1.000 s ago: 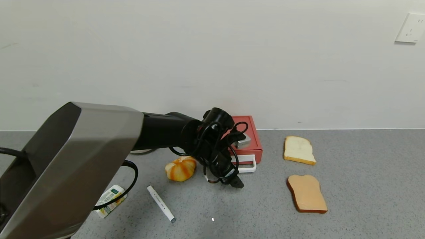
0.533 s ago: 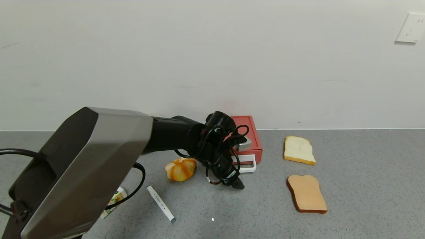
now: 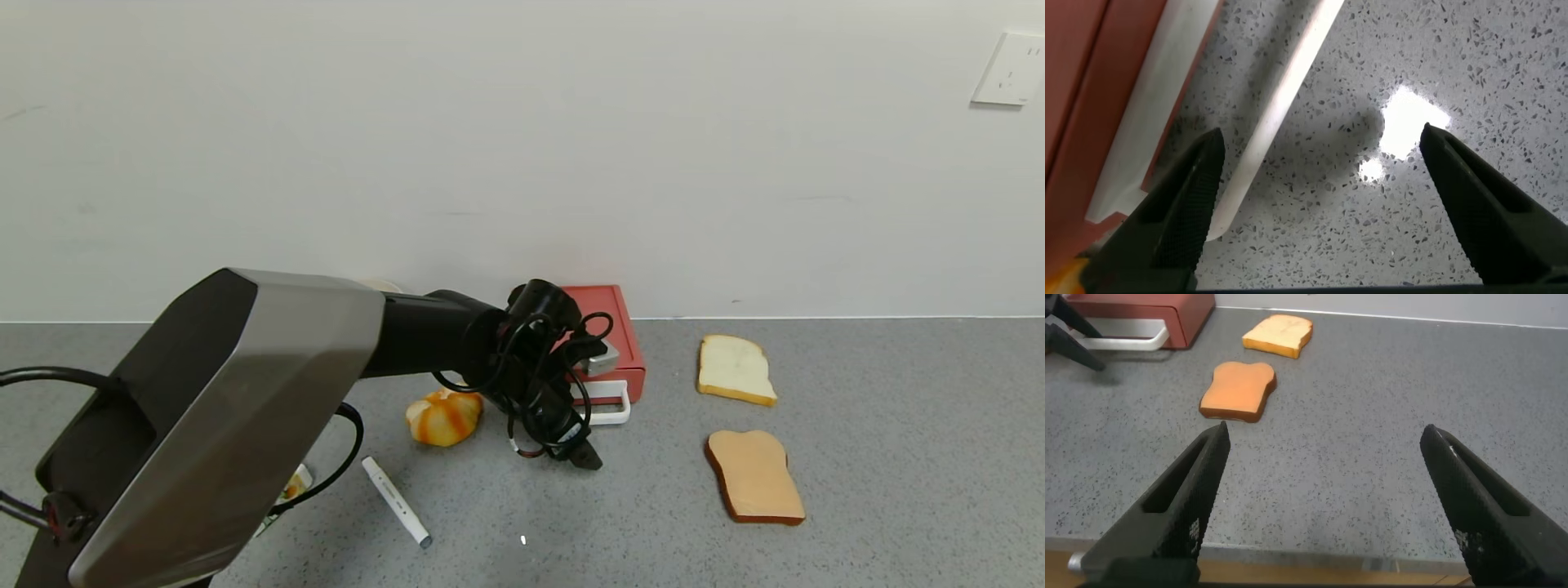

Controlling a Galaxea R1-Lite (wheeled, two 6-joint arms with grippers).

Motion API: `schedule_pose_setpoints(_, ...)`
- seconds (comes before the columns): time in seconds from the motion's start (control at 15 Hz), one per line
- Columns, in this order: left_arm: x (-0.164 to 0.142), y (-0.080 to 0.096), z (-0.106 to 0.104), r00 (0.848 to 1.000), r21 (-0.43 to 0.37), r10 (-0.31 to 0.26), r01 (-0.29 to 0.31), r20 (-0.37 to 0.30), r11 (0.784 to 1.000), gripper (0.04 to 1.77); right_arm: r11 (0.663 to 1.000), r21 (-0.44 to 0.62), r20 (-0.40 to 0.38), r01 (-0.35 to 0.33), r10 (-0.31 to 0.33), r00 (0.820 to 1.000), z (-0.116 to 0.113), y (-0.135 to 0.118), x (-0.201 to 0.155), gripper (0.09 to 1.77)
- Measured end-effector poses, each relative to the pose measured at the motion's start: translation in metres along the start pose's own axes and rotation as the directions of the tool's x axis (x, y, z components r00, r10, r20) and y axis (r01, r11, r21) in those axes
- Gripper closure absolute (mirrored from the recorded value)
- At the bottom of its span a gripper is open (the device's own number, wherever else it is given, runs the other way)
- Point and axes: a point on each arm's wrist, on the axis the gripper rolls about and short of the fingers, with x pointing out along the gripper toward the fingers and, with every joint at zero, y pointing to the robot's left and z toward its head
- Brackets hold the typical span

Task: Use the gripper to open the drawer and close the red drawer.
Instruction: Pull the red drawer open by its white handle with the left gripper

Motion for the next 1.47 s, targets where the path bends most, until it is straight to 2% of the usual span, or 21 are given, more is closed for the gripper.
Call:
schedule_pose_setpoints(0.6, 0.004, -0.008, -0.004, 0.999, -0.021, -0.043, 0.043, -0.020, 0.999, 0.09, 1.000, 0.000, 0.000, 0.000, 0.000, 1.000, 0.000, 0.000, 0.000, 0.15)
schedule_pose_setpoints(0.93, 0.003, -0.025, -0.011, 0.990, -0.035, -0.095, 0.092, -0.105, 0.995, 0.09, 1.000, 0.000, 0.001, 0.000, 0.000, 1.000, 0.000, 0.000, 0.000, 0.15)
schedule_pose_setpoints(1.47, -0.003, -0.051, -0.020, 0.979, -0.066, -0.130, 0.121, -0.155, 0.990, 0.08, 1.000, 0.000, 0.001, 0.000, 0.000, 1.000, 0.000, 0.000, 0.000, 0.15)
